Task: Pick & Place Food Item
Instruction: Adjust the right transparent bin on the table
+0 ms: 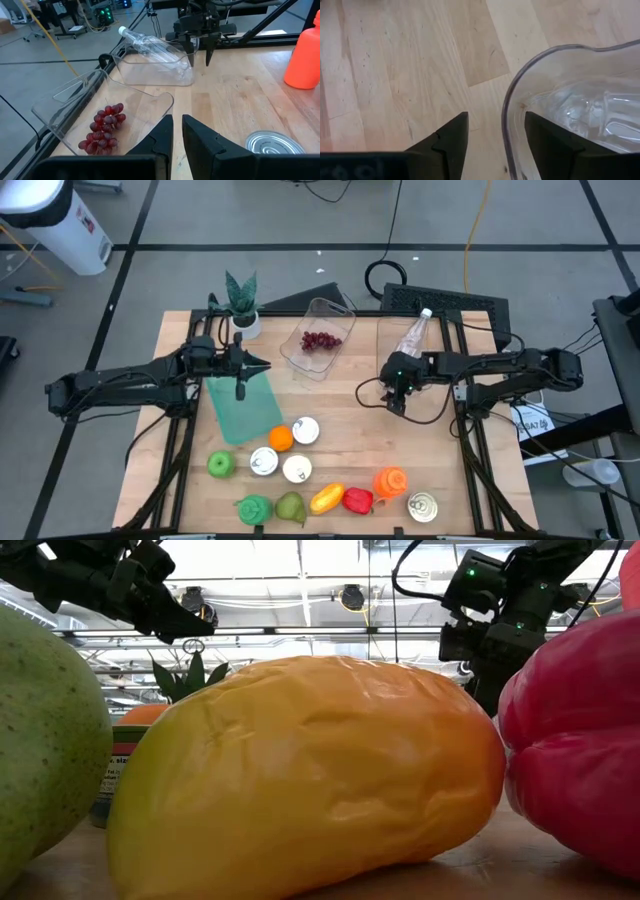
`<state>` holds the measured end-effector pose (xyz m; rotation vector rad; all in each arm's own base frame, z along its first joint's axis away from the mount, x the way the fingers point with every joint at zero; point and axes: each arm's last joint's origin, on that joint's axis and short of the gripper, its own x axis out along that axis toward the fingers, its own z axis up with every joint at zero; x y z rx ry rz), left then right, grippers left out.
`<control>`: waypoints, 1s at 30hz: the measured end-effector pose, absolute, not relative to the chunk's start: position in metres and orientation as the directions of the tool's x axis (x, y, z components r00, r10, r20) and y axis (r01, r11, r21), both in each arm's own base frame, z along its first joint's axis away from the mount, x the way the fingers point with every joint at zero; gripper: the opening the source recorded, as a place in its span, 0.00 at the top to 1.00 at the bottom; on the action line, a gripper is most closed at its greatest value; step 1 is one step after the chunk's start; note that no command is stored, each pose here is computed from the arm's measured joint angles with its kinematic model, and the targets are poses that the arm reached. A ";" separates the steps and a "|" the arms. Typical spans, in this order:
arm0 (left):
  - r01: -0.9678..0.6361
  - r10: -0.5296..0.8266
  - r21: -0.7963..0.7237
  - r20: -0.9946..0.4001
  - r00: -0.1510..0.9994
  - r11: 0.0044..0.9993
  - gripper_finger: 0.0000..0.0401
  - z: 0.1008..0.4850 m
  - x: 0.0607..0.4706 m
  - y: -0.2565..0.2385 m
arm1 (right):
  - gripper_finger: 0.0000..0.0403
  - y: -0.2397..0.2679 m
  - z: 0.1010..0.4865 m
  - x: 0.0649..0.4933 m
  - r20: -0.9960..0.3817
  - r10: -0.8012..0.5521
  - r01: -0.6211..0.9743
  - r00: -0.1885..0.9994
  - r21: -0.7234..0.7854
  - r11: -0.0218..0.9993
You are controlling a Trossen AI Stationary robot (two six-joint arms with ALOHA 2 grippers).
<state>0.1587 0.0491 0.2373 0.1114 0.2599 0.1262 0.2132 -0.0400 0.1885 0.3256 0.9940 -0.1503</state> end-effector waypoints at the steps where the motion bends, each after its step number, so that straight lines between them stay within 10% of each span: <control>1: -0.110 0.139 0.126 -0.248 0.959 0.986 0.87 0.237 0.159 0.049 | 0.54 -0.040 0.189 0.213 -0.841 0.023 0.271 0.540 0.200 0.942; 30: -0.110 0.138 0.123 -0.247 0.959 0.986 0.87 0.237 0.159 0.049 | 0.53 -0.039 0.197 0.220 -0.771 0.085 0.173 0.631 0.247 0.953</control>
